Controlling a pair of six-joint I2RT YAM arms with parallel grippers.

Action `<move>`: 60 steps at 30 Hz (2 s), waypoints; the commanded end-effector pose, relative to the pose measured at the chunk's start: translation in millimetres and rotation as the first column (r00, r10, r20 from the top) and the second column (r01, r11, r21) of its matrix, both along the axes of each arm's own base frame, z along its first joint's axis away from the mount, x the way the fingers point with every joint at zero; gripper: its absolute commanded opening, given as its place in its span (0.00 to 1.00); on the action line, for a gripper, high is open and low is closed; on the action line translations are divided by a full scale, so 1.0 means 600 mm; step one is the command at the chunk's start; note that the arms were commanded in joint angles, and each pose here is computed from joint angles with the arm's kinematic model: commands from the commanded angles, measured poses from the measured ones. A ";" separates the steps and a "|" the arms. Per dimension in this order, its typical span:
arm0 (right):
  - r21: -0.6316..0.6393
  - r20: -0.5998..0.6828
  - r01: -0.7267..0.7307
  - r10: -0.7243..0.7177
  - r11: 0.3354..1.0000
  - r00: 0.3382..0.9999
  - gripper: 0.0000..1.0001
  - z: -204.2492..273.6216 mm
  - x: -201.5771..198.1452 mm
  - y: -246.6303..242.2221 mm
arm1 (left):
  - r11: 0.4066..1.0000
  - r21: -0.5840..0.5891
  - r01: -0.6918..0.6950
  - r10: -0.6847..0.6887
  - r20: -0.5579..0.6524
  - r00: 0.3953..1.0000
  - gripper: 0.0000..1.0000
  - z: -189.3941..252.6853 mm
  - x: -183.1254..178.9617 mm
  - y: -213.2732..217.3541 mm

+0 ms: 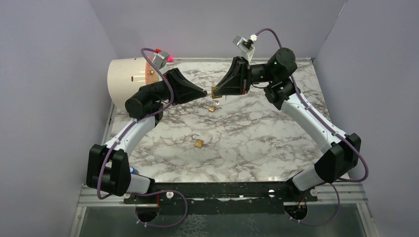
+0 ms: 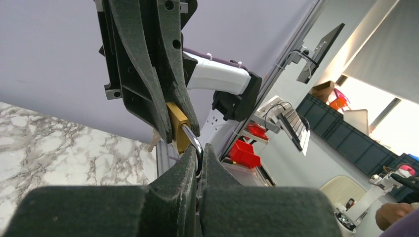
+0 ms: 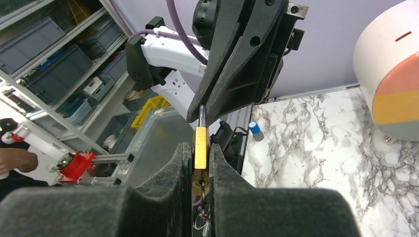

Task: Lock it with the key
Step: Lock the lock.

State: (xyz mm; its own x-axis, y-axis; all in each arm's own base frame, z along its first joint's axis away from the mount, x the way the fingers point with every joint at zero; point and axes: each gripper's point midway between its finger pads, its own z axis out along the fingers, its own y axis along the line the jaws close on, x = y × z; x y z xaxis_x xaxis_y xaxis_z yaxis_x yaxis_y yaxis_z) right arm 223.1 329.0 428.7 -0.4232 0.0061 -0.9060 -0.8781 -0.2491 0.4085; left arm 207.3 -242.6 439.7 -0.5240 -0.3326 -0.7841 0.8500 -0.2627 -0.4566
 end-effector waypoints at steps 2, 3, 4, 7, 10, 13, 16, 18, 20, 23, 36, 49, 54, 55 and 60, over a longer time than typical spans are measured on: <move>0.012 0.015 0.046 -0.046 0.999 0.999 0.01 0.001 0.008 0.010 | 0.987 -0.157 0.022 0.016 0.237 0.971 0.00 0.042 -0.060 0.013; 0.011 0.013 0.045 -0.045 0.999 0.999 0.01 0.001 0.009 0.011 | 0.987 -0.157 0.026 0.012 0.239 0.971 0.00 0.042 -0.062 0.011; 0.012 0.013 0.044 -0.044 0.999 0.999 0.01 0.002 0.009 0.012 | 0.987 -0.158 0.029 0.010 0.238 0.971 0.00 0.042 -0.063 0.010; 0.015 0.016 0.041 -0.041 0.999 0.999 0.01 0.003 0.009 0.016 | 0.986 -0.166 0.033 0.006 0.231 0.973 0.00 0.042 -0.063 0.008; 0.017 0.021 0.039 -0.039 0.999 0.999 0.01 0.004 0.007 0.019 | 0.984 -0.172 0.039 0.000 0.224 0.974 0.00 0.043 -0.063 0.005; 0.024 0.024 0.039 -0.039 0.999 0.999 0.01 0.005 0.004 0.023 | 0.984 -0.173 0.043 -0.003 0.223 0.975 0.00 0.041 -0.063 0.001; 0.032 0.027 0.037 -0.038 0.999 0.999 0.01 0.008 0.000 0.029 | 0.984 -0.171 0.044 -0.006 0.216 0.976 0.00 0.037 -0.059 -0.004; 0.040 0.032 0.052 -0.054 0.998 0.998 0.01 0.010 0.001 0.033 | 0.984 -0.171 0.050 -0.013 0.211 0.977 0.00 0.035 -0.058 -0.009; 0.053 0.043 0.077 -0.079 0.996 0.996 0.01 0.013 0.004 0.033 | 0.983 -0.171 0.061 -0.025 0.207 0.978 0.00 0.034 -0.061 -0.014; 0.065 0.050 0.103 -0.107 0.993 0.993 0.01 0.018 0.009 0.033 | 0.982 -0.171 0.076 -0.040 0.205 0.978 0.00 0.031 -0.066 -0.021; 0.095 0.025 0.033 -0.036 0.995 0.999 0.01 0.035 -0.025 0.058 | 0.981 -0.186 0.048 -0.008 0.209 0.978 0.00 0.010 -0.057 -0.037; 0.060 0.017 0.006 -0.007 0.998 1.000 0.01 0.012 -0.059 0.068 | 0.978 -0.193 0.074 -0.029 0.225 0.974 0.00 0.013 -0.059 -0.047; 0.041 0.027 0.013 -0.014 0.999 1.000 0.01 0.010 -0.057 0.068 | 0.980 -0.187 0.071 -0.027 0.229 0.973 0.00 0.016 -0.056 -0.049; 0.036 0.024 0.014 -0.014 0.999 1.000 0.01 0.009 -0.055 0.069 | 0.980 -0.185 0.067 -0.023 0.230 0.973 0.00 0.017 -0.054 -0.050; 0.024 0.035 0.002 -0.003 1.000 0.999 0.01 -0.001 -0.052 0.071 | 0.983 -0.172 0.068 -0.026 0.237 0.971 0.00 0.011 -0.049 -0.053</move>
